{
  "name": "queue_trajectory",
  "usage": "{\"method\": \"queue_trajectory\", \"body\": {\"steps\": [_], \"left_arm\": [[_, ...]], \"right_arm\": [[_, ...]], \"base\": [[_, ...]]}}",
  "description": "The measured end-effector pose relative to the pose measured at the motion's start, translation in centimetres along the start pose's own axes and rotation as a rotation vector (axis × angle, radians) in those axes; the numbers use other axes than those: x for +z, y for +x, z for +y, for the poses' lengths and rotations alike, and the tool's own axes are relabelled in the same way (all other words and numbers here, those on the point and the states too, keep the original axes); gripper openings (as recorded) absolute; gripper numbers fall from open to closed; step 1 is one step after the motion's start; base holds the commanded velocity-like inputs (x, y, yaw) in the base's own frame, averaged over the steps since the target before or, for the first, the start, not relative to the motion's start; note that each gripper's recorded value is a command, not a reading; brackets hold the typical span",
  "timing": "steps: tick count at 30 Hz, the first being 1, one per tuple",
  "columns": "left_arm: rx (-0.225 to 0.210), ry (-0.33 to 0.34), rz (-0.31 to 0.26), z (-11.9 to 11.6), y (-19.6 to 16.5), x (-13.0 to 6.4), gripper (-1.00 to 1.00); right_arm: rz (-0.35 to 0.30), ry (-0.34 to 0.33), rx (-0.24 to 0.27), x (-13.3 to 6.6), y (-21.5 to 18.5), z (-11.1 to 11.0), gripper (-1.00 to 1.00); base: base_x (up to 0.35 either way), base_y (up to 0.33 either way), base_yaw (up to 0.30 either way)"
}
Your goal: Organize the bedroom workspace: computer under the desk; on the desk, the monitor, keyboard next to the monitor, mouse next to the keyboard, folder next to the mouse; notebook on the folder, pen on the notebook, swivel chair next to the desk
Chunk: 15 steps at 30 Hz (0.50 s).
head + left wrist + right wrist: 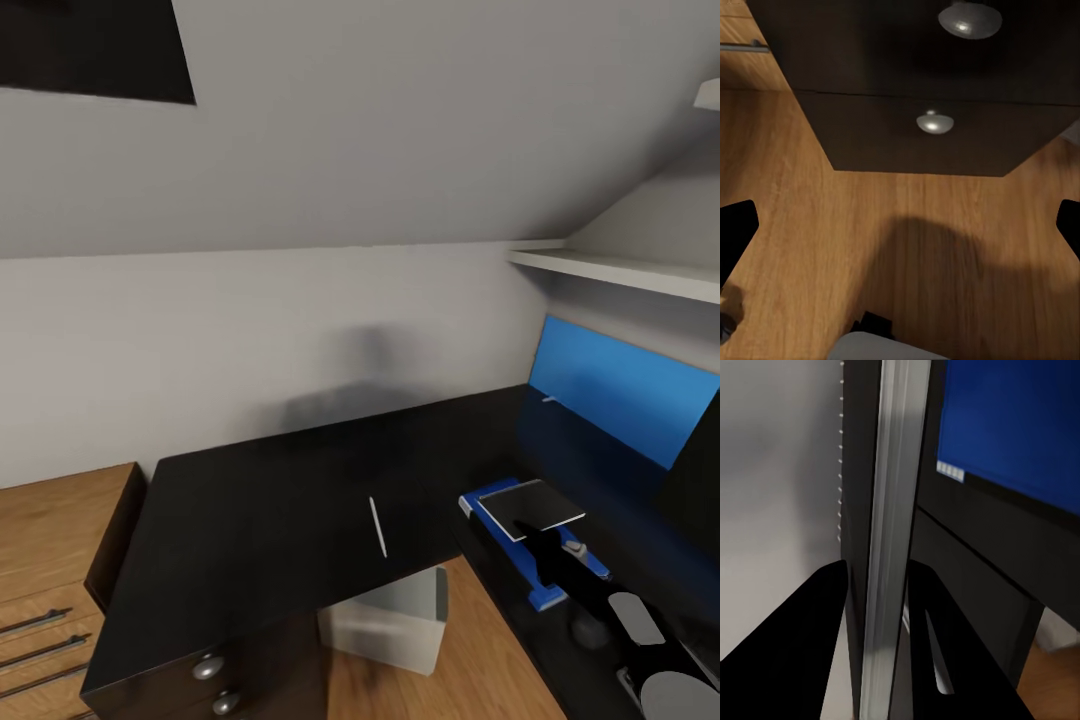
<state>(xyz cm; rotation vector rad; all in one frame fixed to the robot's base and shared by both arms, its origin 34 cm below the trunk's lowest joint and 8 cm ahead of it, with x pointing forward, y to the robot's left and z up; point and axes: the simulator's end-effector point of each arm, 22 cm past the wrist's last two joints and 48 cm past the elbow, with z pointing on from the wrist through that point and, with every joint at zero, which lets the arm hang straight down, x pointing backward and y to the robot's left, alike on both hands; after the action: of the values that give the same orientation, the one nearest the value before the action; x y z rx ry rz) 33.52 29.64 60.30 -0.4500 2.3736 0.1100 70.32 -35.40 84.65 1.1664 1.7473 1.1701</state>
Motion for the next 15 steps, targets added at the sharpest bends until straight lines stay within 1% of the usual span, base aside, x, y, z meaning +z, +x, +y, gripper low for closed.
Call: {"method": "queue_trajectory", "body": {"steps": [6, 15], "left_arm": [[0.000, 0.000, 0.000, -0.01, 0.01, 0.01, 1.00], [0.000, 0.000, 0.000, 0.00, 0.00, 0.01, 1.00]], "right_arm": [[0.001, 0.001, 0.001, 0.01, 0.04, -0.06, -1.00], [-0.001, -0.006, 0.007, 0.01, 0.07, -0.04, -1.00]], "base": [[0.059, 0.044, 0.000], [0.009, 0.007, 0.000]]}}
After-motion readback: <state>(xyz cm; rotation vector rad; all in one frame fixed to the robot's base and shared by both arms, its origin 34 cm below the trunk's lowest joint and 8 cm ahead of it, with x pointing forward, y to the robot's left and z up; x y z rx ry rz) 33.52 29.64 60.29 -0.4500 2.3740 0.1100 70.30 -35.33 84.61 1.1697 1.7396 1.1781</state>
